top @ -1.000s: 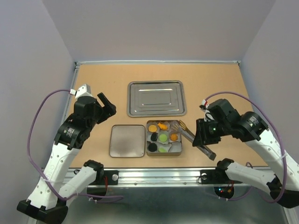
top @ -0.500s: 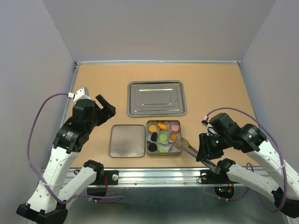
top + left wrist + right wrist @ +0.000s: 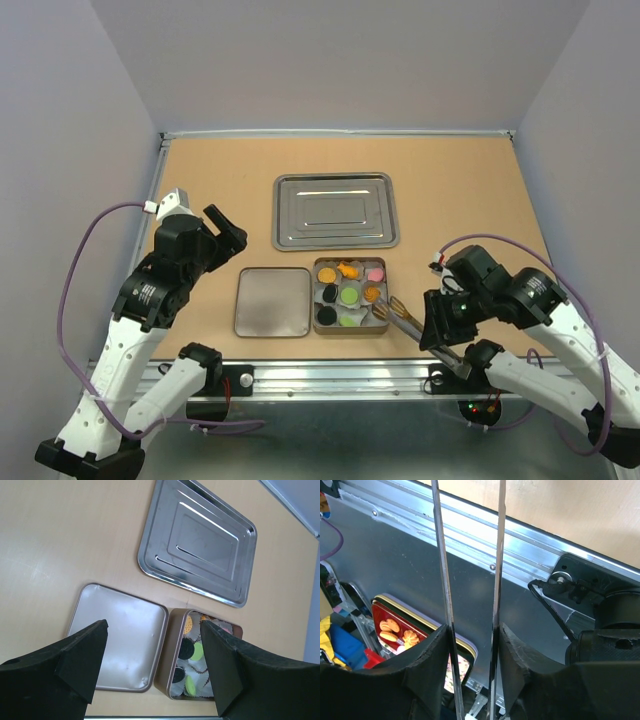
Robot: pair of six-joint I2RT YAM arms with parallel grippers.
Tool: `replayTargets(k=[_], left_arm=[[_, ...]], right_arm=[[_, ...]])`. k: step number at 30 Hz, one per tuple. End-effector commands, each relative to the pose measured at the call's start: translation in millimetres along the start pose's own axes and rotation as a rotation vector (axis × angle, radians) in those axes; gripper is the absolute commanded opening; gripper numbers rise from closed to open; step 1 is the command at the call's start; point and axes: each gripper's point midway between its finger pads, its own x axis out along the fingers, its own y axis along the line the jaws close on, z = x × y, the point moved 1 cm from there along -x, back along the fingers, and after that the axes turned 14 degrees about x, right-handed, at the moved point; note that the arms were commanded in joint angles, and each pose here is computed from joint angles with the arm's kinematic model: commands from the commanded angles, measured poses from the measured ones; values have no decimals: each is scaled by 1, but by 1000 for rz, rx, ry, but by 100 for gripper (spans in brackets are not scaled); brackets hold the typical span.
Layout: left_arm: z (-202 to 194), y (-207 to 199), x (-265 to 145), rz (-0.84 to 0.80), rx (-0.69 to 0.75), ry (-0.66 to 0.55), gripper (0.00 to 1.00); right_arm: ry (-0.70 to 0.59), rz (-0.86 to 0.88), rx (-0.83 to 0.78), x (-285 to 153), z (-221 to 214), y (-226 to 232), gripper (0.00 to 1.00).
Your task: Pack the cookies
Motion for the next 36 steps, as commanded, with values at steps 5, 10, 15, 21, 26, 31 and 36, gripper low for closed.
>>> replayTargets(k=[5, 10, 15, 21, 26, 31, 36], left_arm=[[1, 1, 3, 6, -7, -11, 86], [2, 1, 6, 6, 0, -13, 86], [1, 2, 8, 15, 14, -11, 86], [-2, 4, 13, 22, 34, -7, 86], [1, 3, 15, 23, 51, -16, 86], [9, 1, 13, 16, 74, -32, 86], [12, 0, 15, 13, 114, -38, 86]], right_arm=[[5, 5, -26, -3, 1, 4, 50], [-9, 6, -30, -7, 6, 9, 50], [-49, 30, -45, -21, 17, 27, 50], [-95, 31, -58, -34, 30, 42, 50], [-181, 14, -62, -46, 49, 51, 50], [-310, -65, -54, -57, 87, 62, 50], [-496, -180, -30, -59, 143, 69, 50]])
